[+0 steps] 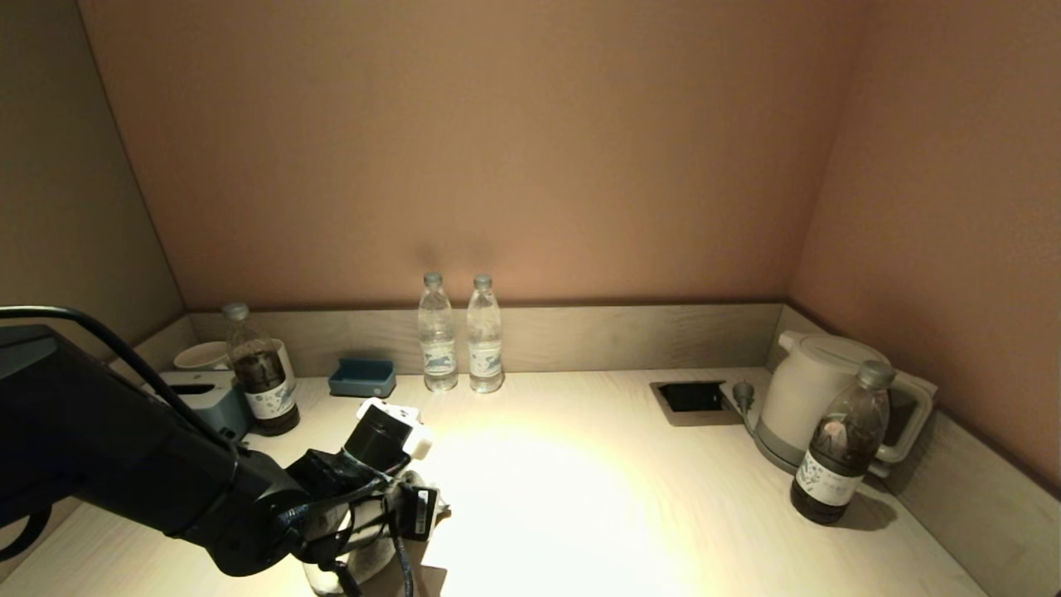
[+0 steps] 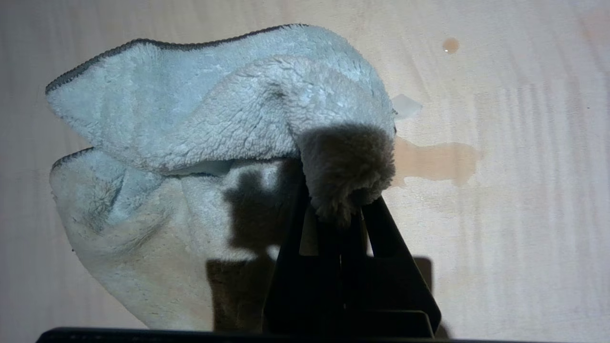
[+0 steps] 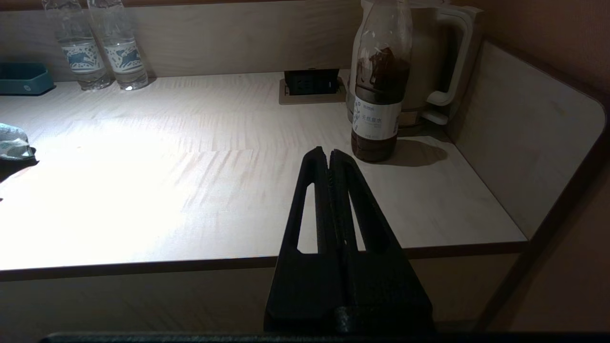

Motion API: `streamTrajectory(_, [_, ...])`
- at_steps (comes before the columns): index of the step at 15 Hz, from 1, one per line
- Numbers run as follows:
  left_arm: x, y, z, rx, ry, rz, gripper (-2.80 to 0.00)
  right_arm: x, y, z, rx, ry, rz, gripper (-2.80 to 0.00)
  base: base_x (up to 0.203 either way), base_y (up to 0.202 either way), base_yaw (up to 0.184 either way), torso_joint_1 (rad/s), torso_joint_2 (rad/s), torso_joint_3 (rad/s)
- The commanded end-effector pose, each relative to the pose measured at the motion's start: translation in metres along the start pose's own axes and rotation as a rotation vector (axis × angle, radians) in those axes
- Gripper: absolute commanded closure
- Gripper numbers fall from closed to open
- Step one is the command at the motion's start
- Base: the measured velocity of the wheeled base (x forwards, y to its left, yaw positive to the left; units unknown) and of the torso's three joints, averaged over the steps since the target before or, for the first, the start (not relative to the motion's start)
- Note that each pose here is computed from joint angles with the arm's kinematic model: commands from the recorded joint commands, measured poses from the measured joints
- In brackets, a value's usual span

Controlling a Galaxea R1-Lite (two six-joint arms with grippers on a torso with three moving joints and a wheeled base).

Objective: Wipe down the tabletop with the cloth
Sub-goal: Sweep the stains on the table

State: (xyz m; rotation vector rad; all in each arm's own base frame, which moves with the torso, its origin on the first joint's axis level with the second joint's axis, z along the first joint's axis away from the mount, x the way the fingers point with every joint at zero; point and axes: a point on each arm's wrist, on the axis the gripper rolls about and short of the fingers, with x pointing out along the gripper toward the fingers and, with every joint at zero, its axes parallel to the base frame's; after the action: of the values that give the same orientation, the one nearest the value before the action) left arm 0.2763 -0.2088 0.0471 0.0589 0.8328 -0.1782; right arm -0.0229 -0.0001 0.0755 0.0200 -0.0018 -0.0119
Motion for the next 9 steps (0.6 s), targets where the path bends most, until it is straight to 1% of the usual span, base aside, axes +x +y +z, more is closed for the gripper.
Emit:
streamTrajectory(1, [-0.006, -0.011, 0.003, 0.012, -0.025, -0.030, 0.00, 0.000, 0.000, 0.000, 0.000, 0.000, 0.001, 0.00, 0.000, 0.000, 0.000, 0.000, 0.00, 0.000])
streamTrajectory(3, [-0.012, -0.025, 0.006, 0.028, -0.051, -0.064, 0.00, 0.000, 0.000, 0.000, 0.000, 0.000, 0.000, 0.00, 0.000, 0.000, 0.000, 0.000, 0.00, 0.000])
streamTrajectory(4, [-0.012, -0.025, 0.006, 0.028, -0.051, -0.064, 0.00, 0.000, 0.000, 0.000, 0.000, 0.000, 0.000, 0.00, 0.000, 0.000, 0.000, 0.000, 0.00, 0.000])
streamTrajectory(5, [-0.015, -0.032, 0.009, 0.034, -0.069, -0.084, 0.00, 0.000, 0.000, 0.000, 0.000, 0.000, 0.001, 0.00, 0.000, 0.000, 0.000, 0.000, 0.00, 0.000])
streamTrajectory(6, [-0.021, -0.039, 0.013, 0.038, -0.092, -0.105, 0.00, 0.000, 0.000, 0.000, 0.000, 0.000, 0.001, 0.00, 0.000, 0.000, 0.000, 0.000, 0.00, 0.000])
streamTrajectory(9, [-0.041, -0.051, 0.031, 0.046, -0.171, -0.162, 0.00, 0.000, 0.000, 0.000, 0.000, 0.000, 0.001, 0.00, 0.000, 0.000, 0.000, 0.000, 0.00, 0.000])
